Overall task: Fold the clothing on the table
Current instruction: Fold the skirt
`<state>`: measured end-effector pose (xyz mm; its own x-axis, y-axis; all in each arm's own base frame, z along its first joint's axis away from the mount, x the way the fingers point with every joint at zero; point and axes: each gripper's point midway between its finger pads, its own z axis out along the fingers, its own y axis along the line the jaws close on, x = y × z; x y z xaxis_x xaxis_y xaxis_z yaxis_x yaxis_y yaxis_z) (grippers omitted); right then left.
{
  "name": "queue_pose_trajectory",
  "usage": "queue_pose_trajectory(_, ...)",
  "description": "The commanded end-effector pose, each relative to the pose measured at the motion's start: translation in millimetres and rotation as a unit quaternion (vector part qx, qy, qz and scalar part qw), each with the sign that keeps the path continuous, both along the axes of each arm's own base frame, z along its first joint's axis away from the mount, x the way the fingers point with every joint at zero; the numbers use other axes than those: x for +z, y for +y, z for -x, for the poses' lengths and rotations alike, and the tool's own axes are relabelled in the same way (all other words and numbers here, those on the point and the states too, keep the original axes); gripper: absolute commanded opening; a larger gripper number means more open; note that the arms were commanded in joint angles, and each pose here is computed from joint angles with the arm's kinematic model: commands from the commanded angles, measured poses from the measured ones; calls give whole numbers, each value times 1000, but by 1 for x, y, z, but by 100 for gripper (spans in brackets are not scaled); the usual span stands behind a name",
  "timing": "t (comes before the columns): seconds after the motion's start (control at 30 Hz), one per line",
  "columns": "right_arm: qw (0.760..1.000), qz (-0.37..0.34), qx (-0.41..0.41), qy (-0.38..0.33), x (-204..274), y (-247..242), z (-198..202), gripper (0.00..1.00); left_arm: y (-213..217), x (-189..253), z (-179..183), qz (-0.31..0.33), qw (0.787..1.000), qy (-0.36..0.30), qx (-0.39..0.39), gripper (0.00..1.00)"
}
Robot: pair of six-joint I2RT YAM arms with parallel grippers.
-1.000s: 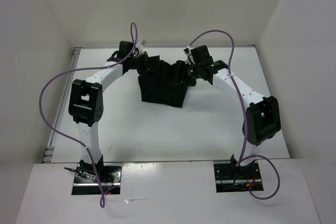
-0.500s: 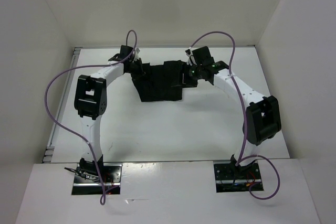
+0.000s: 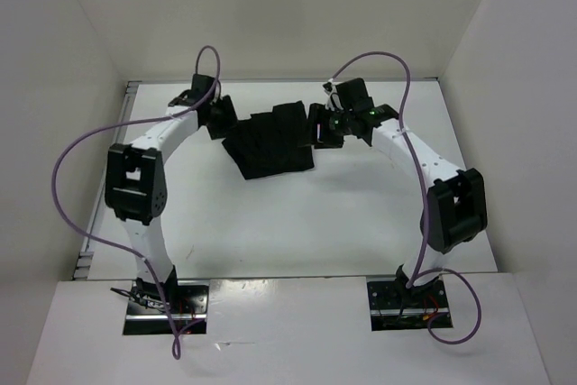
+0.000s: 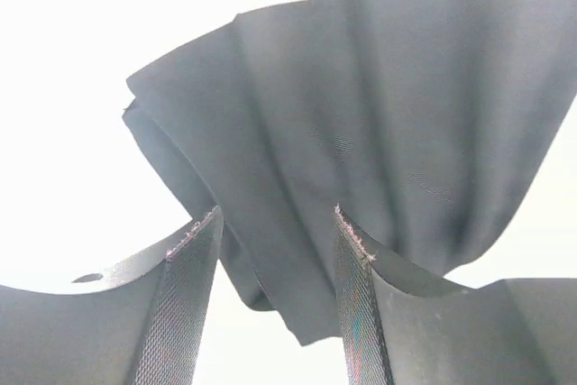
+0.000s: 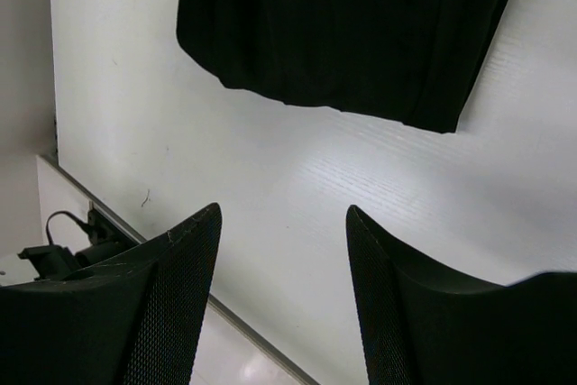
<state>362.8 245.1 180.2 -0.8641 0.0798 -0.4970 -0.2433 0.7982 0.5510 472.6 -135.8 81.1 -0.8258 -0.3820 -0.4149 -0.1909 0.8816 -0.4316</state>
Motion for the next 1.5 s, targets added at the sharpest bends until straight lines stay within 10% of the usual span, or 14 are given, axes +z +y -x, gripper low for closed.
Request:
queue_pose_trajectory(0.0, 999, -14, 2, -45, 28, -3, -5, 63, 22, 101, -7, -29, 993, -109, 30, 59)
queue_pose_trajectory(0.1, 999, -15, -6, -39, 28, -3, -15, 63, 14, 142, 10, -16, 989, -148, 6, 55)
queue_pose_trajectory(0.3, 999, -21, -1, -42, 29, 8, -37, 63, -64, 155, 10, 160, 961, -178, -140, 0)
queue_pose_trajectory(0.5, 998, -24, 1, -50, 36, 8, -47, 63, -110, 68, 5, 274, 942, -68, -181, 0)
queue_pose_trajectory(1.0, 999, -13, -29, -34, 19, -28, -51, 63, -67, -81, 96, 180, 973, 114, -91, 0)
queue_pose_trajectory(1.17, 999, -16, -20, -35, 20, -26, -49, 63, -74, -43, 79, 193, 971, 71, -119, 0)
queue_pose_trajectory(1.33, 1000, -19, -12, -17, 6, -24, -46, 63, -80, 54, 63, 202, 967, -21, -156, 41)
queue_pose_trajectory(1.47, 1000, -19, -13, -2, -8, -27, -44, 63, -80, 83, 75, 211, 962, -46, -168, 40)
